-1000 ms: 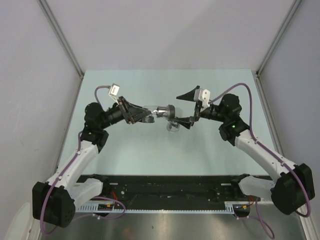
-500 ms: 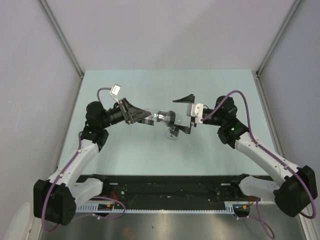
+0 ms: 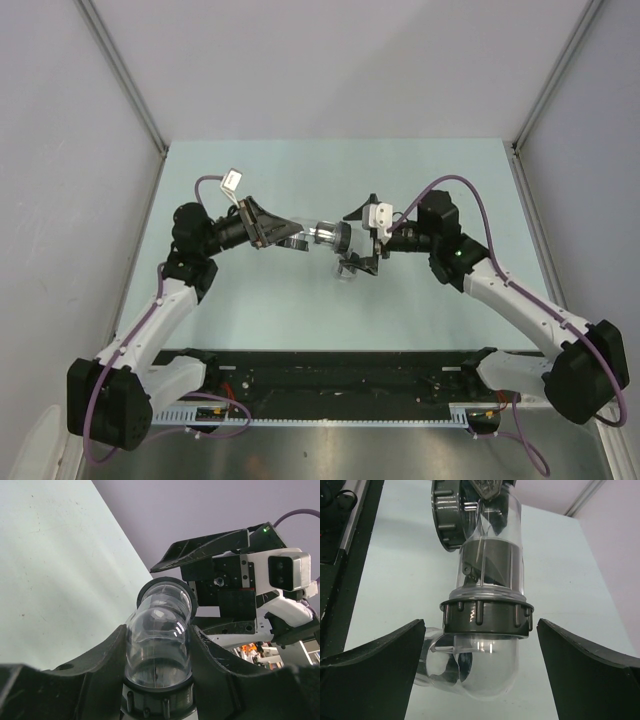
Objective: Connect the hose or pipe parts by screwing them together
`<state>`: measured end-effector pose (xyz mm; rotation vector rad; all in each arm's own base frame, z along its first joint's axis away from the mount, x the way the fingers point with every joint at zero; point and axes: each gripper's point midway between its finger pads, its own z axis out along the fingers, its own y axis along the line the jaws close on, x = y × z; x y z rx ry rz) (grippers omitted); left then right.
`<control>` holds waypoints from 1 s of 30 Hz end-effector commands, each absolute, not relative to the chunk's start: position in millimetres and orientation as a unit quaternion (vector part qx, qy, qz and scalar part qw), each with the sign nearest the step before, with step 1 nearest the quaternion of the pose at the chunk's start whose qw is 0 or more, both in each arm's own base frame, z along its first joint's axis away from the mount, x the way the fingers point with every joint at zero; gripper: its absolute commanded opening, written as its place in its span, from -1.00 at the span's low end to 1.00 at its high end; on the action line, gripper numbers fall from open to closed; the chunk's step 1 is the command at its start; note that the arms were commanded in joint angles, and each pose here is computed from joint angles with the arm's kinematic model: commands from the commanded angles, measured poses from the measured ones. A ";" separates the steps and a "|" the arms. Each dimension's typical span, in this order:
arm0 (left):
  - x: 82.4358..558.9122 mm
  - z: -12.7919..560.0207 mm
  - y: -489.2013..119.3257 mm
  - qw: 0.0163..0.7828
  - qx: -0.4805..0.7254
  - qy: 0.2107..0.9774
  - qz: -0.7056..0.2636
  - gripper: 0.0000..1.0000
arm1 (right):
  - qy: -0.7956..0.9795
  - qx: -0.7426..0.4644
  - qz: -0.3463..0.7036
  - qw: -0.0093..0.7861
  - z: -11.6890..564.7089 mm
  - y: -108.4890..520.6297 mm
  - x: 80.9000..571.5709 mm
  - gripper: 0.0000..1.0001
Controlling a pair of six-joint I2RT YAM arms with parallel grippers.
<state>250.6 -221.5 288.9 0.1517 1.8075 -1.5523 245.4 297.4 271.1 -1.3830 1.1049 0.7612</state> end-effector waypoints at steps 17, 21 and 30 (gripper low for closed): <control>235.6 306.1 -226.3 0.417 0.127 0.671 -0.600 -0.99 | 0.425 -0.506 0.482 0.575 335.2 330.7 238.1 -0.92; 235.3 289.6 -226.4 0.447 0.156 0.670 -0.572 -1.00 | 0.425 -0.465 0.540 0.558 353.2 324.8 239.4 -1.00; 232.7 284.5 -227.7 0.562 0.253 0.619 -0.487 -0.99 | 0.429 -0.422 0.623 0.501 360.8 315.3 237.6 -1.00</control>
